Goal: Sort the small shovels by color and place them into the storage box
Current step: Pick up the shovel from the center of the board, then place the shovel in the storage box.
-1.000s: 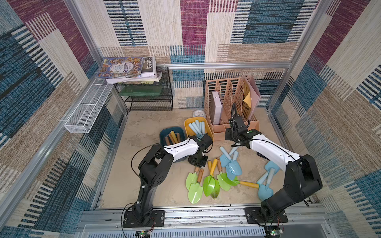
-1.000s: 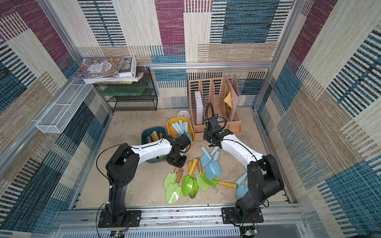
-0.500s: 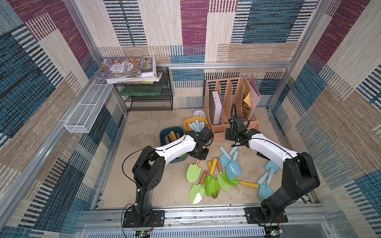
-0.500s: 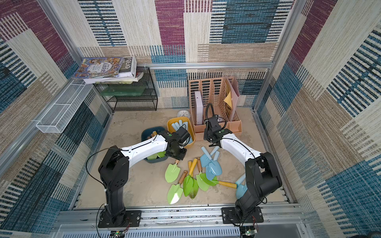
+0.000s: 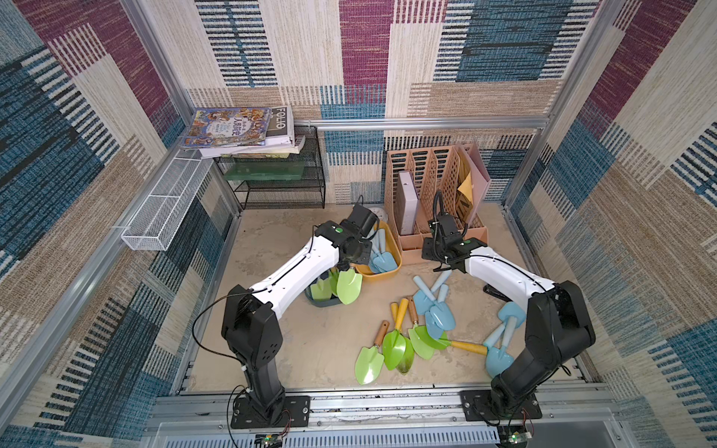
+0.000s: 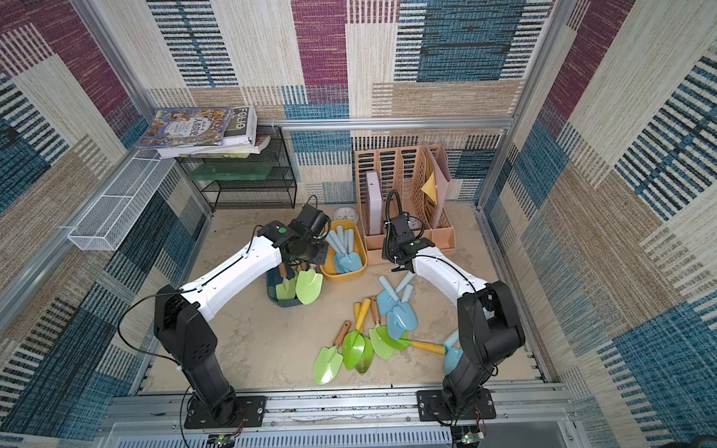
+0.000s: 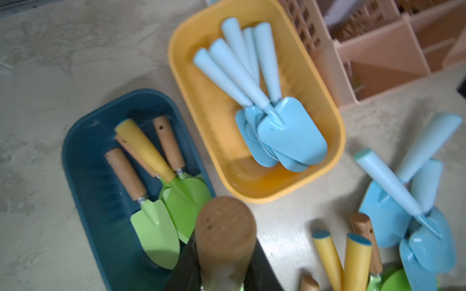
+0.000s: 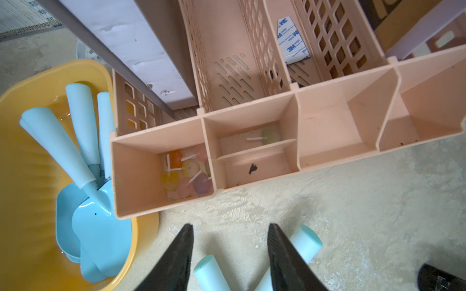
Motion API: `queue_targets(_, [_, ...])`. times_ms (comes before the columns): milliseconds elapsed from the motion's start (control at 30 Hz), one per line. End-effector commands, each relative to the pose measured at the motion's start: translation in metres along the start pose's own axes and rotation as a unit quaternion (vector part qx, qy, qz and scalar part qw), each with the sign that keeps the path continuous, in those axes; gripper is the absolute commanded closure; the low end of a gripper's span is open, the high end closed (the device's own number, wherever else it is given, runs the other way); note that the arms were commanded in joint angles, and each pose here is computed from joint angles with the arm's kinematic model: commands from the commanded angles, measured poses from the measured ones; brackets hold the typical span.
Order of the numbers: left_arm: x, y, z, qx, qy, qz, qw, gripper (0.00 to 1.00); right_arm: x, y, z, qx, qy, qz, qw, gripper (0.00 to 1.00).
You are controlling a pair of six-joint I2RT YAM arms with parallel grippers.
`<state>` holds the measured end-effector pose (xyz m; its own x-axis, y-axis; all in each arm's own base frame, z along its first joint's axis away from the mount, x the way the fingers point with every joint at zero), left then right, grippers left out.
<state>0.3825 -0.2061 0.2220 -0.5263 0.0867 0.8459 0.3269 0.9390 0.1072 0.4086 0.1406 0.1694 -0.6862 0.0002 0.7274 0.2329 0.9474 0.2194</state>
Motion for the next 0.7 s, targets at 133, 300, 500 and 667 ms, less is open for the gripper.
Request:
queue_targets(133, [-0.032,0.058,0.003,0.131,0.024,-0.001,0.991,1.0,-0.001,0.007,-0.005,0.003,-0.005,-0.009,1.0,0.5])
queue_targets(300, [-0.062,0.073,0.008,0.173,0.039,0.005,0.984,1.0,0.002,0.001,-0.005,0.005,-0.007,0.002,1.0,0.5])
queue_targets(500, [-0.092,0.069,0.012,0.177,0.058,0.016,0.982,1.0,0.005,-0.006,-0.001,0.004,-0.004,0.013,1.0,0.5])
queue_targets(667, [-0.107,0.066,0.016,0.187,0.07,0.017,0.98,1.0,0.009,-0.012,0.003,0.002,-0.002,0.022,1.0,0.5])
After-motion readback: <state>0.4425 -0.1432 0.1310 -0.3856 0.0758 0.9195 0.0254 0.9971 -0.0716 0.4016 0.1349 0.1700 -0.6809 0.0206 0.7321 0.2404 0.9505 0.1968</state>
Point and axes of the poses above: each gripper's point midway between its finger pads, its own x axis back along the fingers, its own y axis along the line the jaws close on, z = x × y, the point moved 3 cm from there along x, back along the fingers, and after that the axes turned 12 degrees about -x, right-handed, at the moved point
